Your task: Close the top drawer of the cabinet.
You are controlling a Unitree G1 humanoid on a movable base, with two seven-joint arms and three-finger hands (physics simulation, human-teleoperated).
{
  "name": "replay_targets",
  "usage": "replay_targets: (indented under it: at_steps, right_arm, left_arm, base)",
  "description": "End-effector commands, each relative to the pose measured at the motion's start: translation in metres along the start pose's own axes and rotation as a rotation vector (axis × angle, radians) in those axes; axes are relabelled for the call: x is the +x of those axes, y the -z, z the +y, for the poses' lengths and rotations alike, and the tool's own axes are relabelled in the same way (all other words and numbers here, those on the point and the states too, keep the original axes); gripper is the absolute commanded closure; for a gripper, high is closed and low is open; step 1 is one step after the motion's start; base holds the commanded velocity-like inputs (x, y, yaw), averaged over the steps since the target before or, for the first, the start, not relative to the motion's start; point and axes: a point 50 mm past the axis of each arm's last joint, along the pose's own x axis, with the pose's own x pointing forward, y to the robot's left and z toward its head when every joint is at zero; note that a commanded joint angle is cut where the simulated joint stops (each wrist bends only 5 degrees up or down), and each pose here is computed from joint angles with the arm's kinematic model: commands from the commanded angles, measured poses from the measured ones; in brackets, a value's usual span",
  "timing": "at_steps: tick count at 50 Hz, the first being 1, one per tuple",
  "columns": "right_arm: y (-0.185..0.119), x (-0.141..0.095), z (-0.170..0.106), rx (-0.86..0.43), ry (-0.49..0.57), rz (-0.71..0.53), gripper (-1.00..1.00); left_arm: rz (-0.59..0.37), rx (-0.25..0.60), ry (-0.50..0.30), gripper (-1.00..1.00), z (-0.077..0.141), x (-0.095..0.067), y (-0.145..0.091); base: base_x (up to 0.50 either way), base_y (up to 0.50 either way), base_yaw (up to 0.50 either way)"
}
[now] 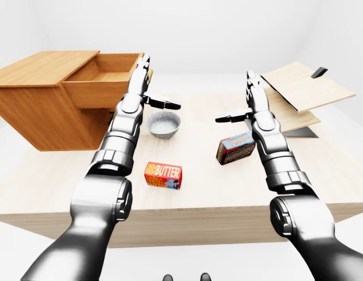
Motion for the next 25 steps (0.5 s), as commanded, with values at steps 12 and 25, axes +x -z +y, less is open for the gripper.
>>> replay_targets:
  at_steps: [12, 25]
  right_arm:
    - [0.0004, 0.0044, 0.0033, -0.031, -0.027, 0.027, -1.00]
    - [0.0082, 0.0017, 0.0072, -0.037, -0.044, 0.047, -1.00]
  left_arm:
    - [0.013, 0.022, -0.025, -1.00, -0.0010, 0.0031, -0.0045]
    - [0.042, 0.012, -0.038, -1.00, -0.0015, 0.0050, -0.0034]
  base:
    - [0.00, 0.00, 0.00]
    - [0.00, 0.00, 0.00]
